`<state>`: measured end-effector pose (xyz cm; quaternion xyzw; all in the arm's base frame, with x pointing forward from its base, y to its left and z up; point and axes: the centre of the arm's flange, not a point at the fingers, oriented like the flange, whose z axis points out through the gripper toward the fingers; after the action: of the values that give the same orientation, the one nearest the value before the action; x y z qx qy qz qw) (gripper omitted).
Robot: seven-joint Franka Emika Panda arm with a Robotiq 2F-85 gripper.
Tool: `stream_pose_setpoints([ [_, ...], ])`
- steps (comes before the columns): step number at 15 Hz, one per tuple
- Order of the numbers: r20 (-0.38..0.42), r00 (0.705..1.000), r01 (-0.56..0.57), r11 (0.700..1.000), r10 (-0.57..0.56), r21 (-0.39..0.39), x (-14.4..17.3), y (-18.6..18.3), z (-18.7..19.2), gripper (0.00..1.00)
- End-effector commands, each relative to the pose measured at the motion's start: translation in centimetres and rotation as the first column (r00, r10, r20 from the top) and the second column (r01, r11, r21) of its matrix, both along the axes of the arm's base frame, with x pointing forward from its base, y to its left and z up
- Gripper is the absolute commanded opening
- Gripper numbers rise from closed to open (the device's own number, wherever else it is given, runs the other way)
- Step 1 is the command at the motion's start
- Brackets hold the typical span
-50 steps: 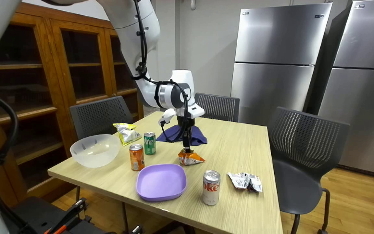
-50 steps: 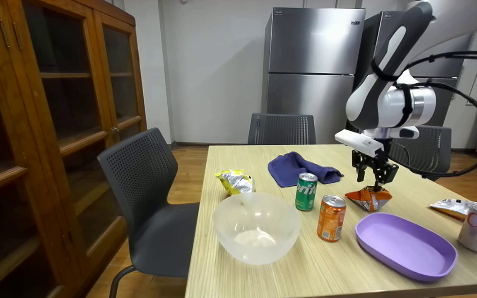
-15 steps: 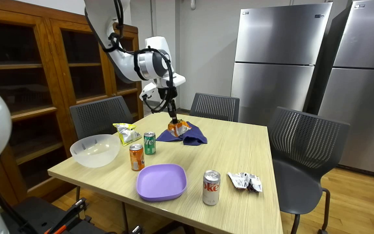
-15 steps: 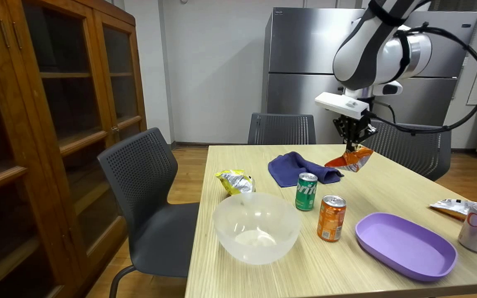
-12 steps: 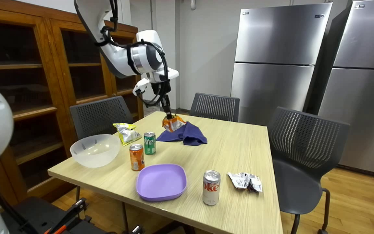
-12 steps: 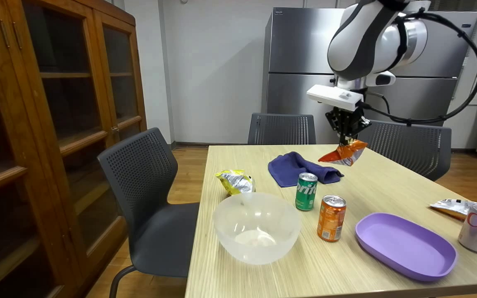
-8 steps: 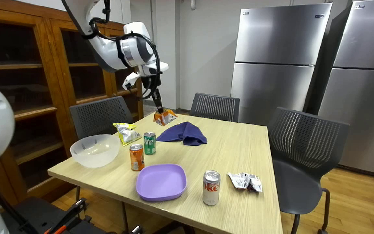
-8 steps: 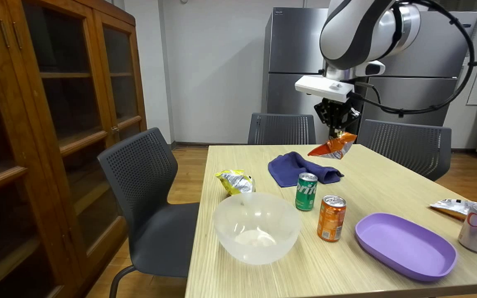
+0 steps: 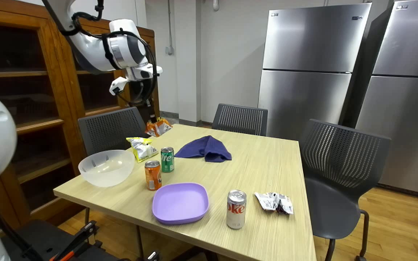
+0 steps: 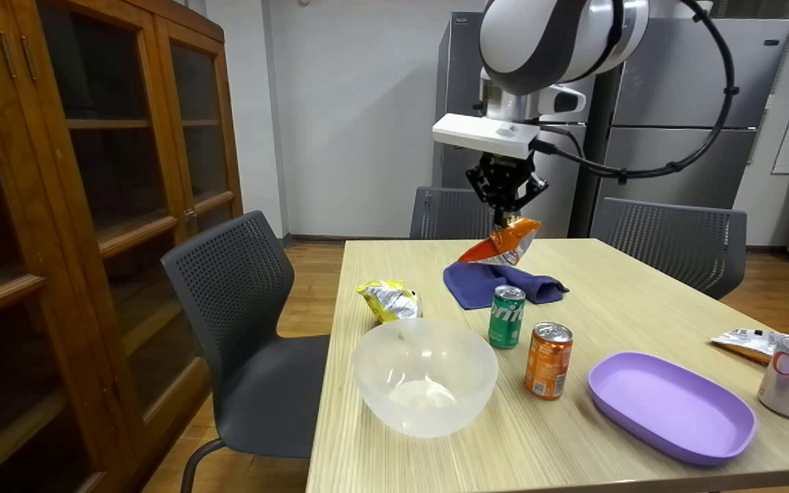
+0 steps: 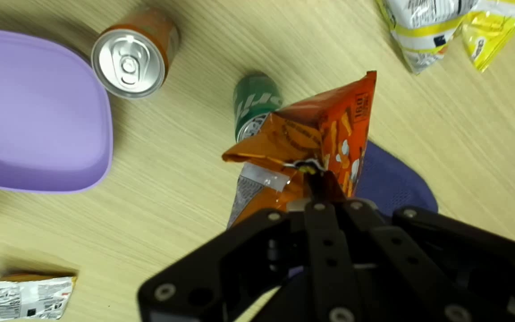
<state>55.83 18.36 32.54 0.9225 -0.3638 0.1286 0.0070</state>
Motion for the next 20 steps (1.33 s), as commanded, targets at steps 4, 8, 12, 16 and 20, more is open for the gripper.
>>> stream_pose_setpoints([
  [4,-0.052,0.981,-0.186,0.982,0.184,-0.027,-3.9,5.9,0.4,0.0],
  [8,-0.101,0.949,-0.302,0.953,0.297,-0.028,-6.1,8.8,-0.9,0.0],
  [12,-0.148,0.917,-0.38,0.925,0.371,-0.03,-8.0,10.3,-2.3,0.0],
  [16,-0.213,0.889,-0.42,0.907,0.406,-0.02,-8.8,10.7,-4.2,0.0],
  [20,-0.264,0.872,-0.434,0.901,0.413,-0.024,-8.8,10.9,-6.6,0.0],
])
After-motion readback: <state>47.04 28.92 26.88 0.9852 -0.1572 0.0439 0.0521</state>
